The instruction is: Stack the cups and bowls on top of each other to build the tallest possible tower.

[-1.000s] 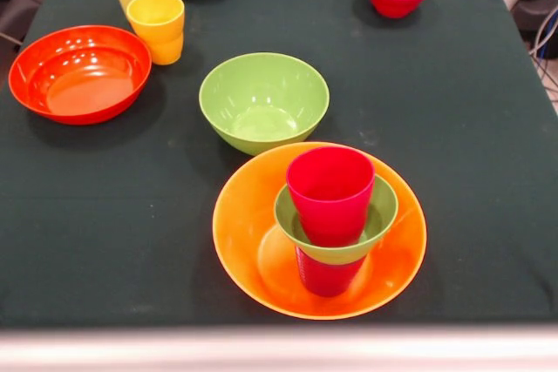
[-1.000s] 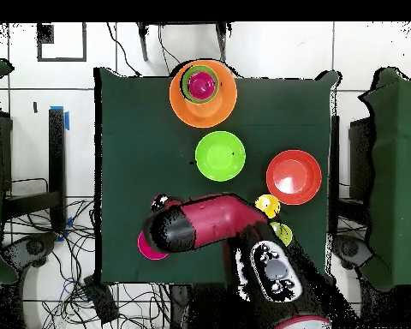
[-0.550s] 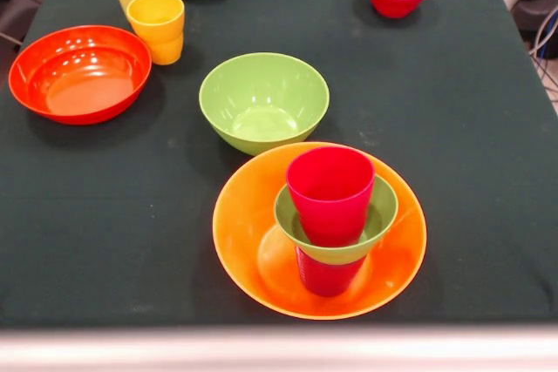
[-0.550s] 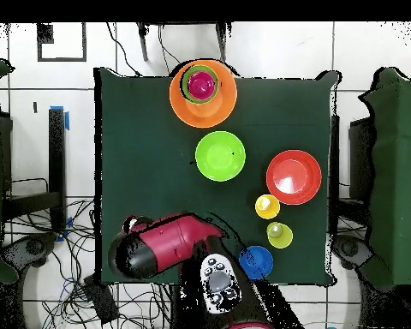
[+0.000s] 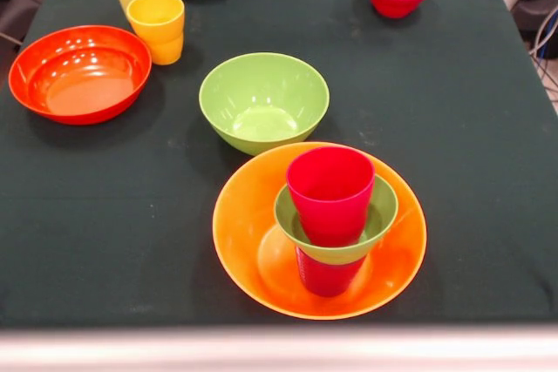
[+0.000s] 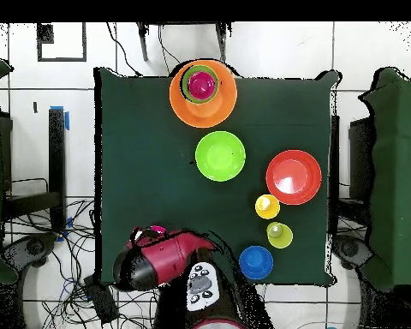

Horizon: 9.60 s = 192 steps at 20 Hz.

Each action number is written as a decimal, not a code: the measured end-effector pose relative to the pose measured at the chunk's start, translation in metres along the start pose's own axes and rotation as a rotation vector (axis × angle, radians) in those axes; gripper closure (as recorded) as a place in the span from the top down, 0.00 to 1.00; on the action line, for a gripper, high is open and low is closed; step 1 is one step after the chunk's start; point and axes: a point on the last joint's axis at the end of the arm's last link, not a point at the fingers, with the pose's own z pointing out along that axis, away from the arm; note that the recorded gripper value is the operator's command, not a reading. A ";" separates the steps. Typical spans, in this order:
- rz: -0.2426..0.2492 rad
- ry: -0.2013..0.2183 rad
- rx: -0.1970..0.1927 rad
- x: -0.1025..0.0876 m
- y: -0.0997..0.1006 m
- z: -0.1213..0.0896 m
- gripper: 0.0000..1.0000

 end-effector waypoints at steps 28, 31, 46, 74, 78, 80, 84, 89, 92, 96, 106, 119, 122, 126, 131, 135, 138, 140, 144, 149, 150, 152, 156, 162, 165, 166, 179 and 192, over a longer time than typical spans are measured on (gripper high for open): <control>0.134 0.070 0.186 0.057 -0.051 0.059 0.00; 0.136 0.068 0.189 0.057 -0.052 0.059 0.00; 0.149 0.057 0.205 0.052 -0.060 0.057 1.00; 0.241 0.049 0.091 0.024 -0.059 0.068 1.00; 0.239 0.055 0.072 0.023 -0.052 0.070 1.00; 0.239 0.057 0.068 0.023 -0.051 0.070 0.00; 0.234 0.054 0.071 0.024 -0.050 0.070 0.00; 0.213 0.048 0.082 0.028 -0.047 0.068 0.00; 0.197 0.038 0.091 0.029 -0.045 0.067 0.00; 0.184 0.022 0.104 0.018 -0.039 0.050 0.00; 0.299 0.084 0.157 -0.069 -0.058 -0.031 0.00; 0.274 -0.275 0.064 -0.216 -0.060 -0.110 0.00; 0.253 -0.398 -0.013 -0.249 -0.059 -0.120 0.00; 0.234 -0.507 -0.092 -0.284 -0.061 -0.130 0.00; 0.193 -0.617 -0.159 -0.322 -0.067 -0.145 0.00; 0.155 -0.688 -0.210 -0.345 -0.069 -0.153 0.00; 0.143 -0.712 -0.270 -0.361 -0.074 -0.151 0.00; 0.147 -0.710 -0.293 -0.366 -0.077 -0.148 0.00; 0.184 -0.687 -0.385 -0.382 -0.094 -0.127 0.00; 0.233 -0.630 -0.472 -0.388 -0.105 -0.095 0.00; 0.237 -0.618 -0.481 -0.388 -0.106 -0.090 0.00; 0.245 -0.551 -0.511 -0.387 -0.107 -0.069 0.00; 0.219 -0.471 -0.529 -0.380 -0.104 -0.052 0.00; 0.144 -0.370 -0.566 -0.373 -0.092 -0.052 0.00; 0.098 -0.353 -0.568 -0.372 -0.085 -0.060 0.00; 0.088 -0.354 -0.565 -0.372 -0.084 -0.064 0.00; 0.050 -0.434 -0.560 -0.391 -0.092 -0.113 0.00; -0.001 -0.471 -0.558 -0.399 -0.113 -0.108 0.00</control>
